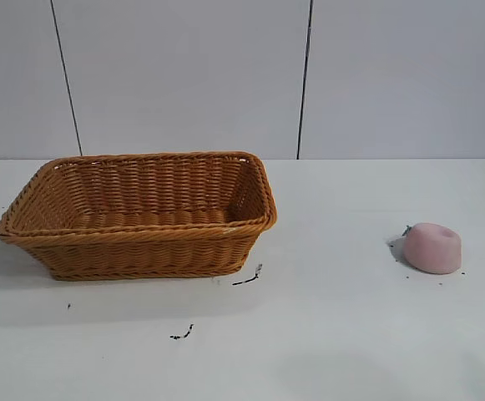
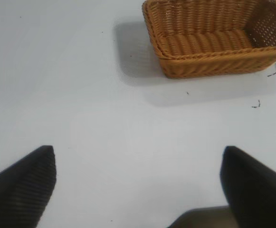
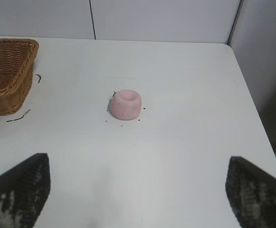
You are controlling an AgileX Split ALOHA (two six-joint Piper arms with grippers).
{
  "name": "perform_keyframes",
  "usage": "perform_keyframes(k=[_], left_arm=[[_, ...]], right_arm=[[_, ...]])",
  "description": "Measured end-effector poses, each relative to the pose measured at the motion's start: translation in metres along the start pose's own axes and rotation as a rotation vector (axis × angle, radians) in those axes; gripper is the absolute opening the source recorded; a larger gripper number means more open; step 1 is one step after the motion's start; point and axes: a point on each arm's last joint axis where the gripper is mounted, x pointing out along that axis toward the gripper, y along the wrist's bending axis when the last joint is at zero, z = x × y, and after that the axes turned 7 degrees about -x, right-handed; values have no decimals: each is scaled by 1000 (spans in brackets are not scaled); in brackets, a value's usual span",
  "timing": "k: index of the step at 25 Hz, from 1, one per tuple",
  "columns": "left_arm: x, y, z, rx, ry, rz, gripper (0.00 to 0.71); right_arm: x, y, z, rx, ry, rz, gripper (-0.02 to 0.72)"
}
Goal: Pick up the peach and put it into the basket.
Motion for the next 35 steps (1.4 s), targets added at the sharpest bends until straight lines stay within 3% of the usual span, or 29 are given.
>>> perform_keyframes(k=[10,15,19,27,35], left_arm=[[0,0,0,0,0,0,692],[0,0,0,0,0,0,692],[0,0,0,0,0,0,692],[0,0,0,0,0,0,692],[0,0,0,0,0,0,692]], right_arm=[[0,-1,6,0,8,2,689],[21,-9,42,2,151,26,689],[69,-17,72,6,360,63,689],[209,-27,102,17,701,129,689],[326,-30,116,30,794,173,689]])
